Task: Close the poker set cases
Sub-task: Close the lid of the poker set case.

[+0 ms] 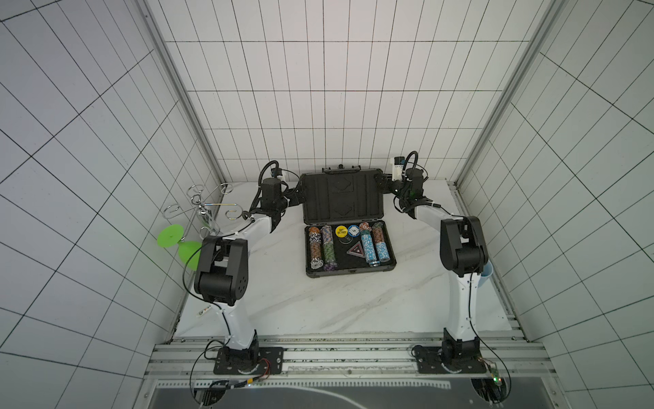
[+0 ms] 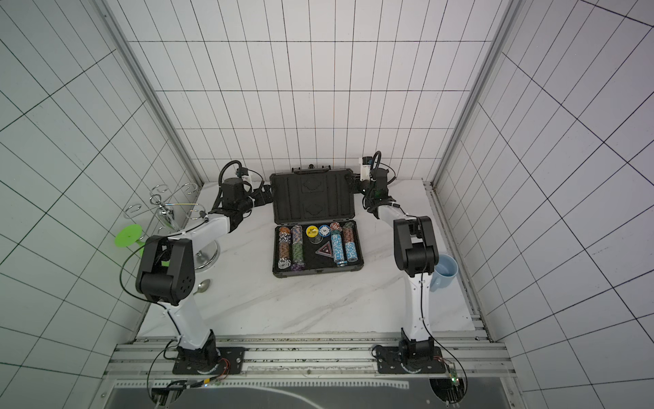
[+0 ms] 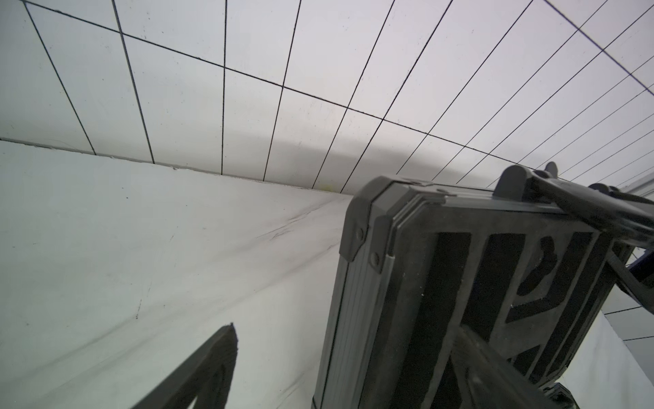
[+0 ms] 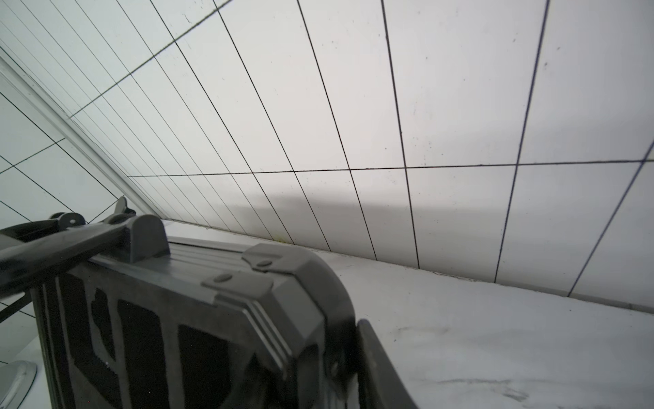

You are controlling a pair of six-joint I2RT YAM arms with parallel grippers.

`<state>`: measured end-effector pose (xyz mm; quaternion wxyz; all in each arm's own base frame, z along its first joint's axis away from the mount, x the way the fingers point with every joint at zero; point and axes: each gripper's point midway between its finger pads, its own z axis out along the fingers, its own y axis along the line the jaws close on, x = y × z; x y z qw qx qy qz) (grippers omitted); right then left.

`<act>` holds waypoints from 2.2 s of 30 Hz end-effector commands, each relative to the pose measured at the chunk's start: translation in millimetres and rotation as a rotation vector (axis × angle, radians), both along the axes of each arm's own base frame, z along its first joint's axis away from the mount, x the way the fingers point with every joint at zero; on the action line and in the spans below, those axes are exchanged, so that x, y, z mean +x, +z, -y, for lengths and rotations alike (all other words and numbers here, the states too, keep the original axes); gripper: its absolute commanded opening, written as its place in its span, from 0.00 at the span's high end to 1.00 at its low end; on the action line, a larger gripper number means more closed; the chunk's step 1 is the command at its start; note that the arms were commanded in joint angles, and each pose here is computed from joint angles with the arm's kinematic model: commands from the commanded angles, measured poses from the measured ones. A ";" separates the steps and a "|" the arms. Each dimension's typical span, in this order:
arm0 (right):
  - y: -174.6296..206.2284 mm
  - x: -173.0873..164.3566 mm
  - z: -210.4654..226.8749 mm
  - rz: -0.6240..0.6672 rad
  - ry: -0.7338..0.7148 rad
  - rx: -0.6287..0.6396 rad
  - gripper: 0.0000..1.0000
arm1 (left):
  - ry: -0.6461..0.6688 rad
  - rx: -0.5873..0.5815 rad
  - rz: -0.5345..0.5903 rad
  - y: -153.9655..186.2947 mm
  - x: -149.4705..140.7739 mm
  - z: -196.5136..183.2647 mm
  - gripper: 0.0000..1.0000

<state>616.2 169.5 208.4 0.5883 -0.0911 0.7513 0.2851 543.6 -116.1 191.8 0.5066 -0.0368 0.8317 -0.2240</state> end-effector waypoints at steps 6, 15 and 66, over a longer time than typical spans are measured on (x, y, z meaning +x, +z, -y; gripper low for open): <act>79.2 -47.0 -15.2 0.211 0.093 0.046 1.00 | -0.018 0.028 0.005 5.0 3.8 12.2 0.22; 80.0 -84.2 -11.4 0.228 0.109 0.024 1.00 | -0.036 0.100 0.023 11.1 -4.7 27.5 0.40; 6.7 -189.3 48.5 -0.017 -0.131 -0.203 0.53 | -0.107 0.199 -0.015 -16.7 -122.0 59.6 1.00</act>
